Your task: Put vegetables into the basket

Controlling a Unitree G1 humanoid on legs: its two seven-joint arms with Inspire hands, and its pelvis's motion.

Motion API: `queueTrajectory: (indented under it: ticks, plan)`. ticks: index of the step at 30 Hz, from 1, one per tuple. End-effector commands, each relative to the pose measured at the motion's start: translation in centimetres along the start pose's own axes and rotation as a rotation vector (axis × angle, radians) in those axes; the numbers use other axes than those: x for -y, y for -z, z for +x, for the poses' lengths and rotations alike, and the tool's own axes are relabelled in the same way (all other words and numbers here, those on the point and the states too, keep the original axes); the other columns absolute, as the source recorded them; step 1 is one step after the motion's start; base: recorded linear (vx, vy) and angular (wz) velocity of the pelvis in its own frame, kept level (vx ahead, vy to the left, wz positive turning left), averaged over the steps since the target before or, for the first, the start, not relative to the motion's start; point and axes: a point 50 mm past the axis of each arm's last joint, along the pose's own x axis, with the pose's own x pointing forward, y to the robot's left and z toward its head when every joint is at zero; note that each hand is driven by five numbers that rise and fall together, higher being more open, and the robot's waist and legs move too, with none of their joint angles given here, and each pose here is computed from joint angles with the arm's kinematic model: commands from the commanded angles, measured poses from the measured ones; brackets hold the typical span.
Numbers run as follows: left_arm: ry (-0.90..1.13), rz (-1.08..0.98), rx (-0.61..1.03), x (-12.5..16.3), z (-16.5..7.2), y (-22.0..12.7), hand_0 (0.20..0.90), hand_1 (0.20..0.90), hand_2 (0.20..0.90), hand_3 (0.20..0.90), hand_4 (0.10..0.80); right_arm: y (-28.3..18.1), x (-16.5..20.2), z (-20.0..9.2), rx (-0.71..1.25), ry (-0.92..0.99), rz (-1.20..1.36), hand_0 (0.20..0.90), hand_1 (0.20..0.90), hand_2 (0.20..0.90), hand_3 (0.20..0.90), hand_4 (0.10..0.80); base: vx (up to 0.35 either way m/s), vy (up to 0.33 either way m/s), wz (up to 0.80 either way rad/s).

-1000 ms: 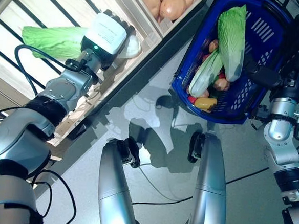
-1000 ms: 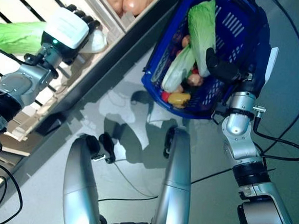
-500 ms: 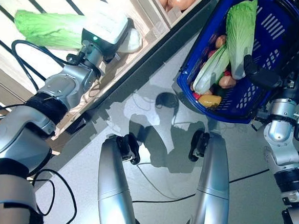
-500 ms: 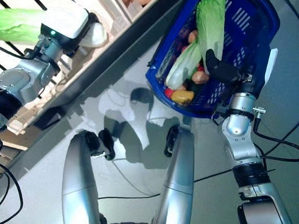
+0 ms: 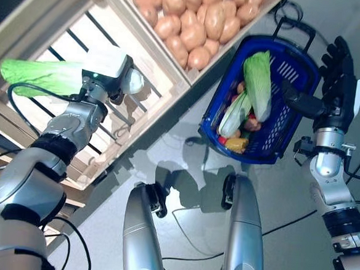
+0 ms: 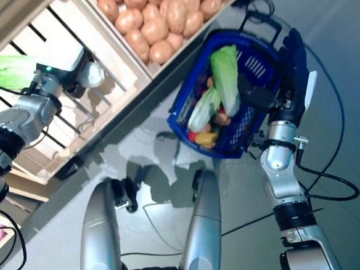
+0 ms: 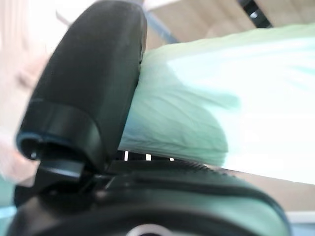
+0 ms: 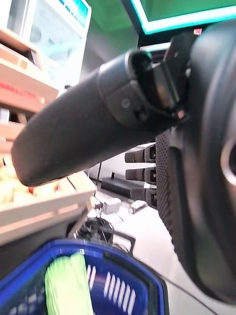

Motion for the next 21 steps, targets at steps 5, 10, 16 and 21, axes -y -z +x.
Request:
queueTrajectory:
  ticks: [5, 10, 16, 21]
  plan:
    - [-0.225, -0.299, 0.01, -2.9, -1.8, 1.8, 0.3, 0.3, 0.3, 0.3, 0.4, -0.9, -0.6, -1.3, 0.07, -0.056, 0.083, 0.9, 0.9, 0.9, 0.9, 0.8, 0.101, -0.007, 0.02]
    - [-0.212, -0.615, 0.042, -1.0, -3.7, 0.1, 0.3, 0.3, 0.3, 0.3, 0.4, 1.3, -2.0, -3.6, -0.037, -0.203, 0.15, 0.9, 0.9, 0.9, 0.9, 0.8, 0.144, -0.038, -0.02]
    - [-0.144, -1.151, 0.074, 1.4, -6.0, -2.0, 0.3, 0.3, 0.3, 0.3, 0.4, 4.2, -4.3, -6.9, -0.259, -0.522, 0.292, 0.9, 0.9, 0.9, 0.9, 0.8, 0.136, -0.076, 0.0]
    - [-0.103, -1.432, 0.116, 1.9, -6.4, -3.2, 0.3, 0.3, 0.3, 0.3, 0.4, 4.8, -5.9, -7.8, -0.376, -0.733, 0.423, 0.9, 0.9, 0.9, 0.9, 0.8, 0.059, -0.078, 0.06]
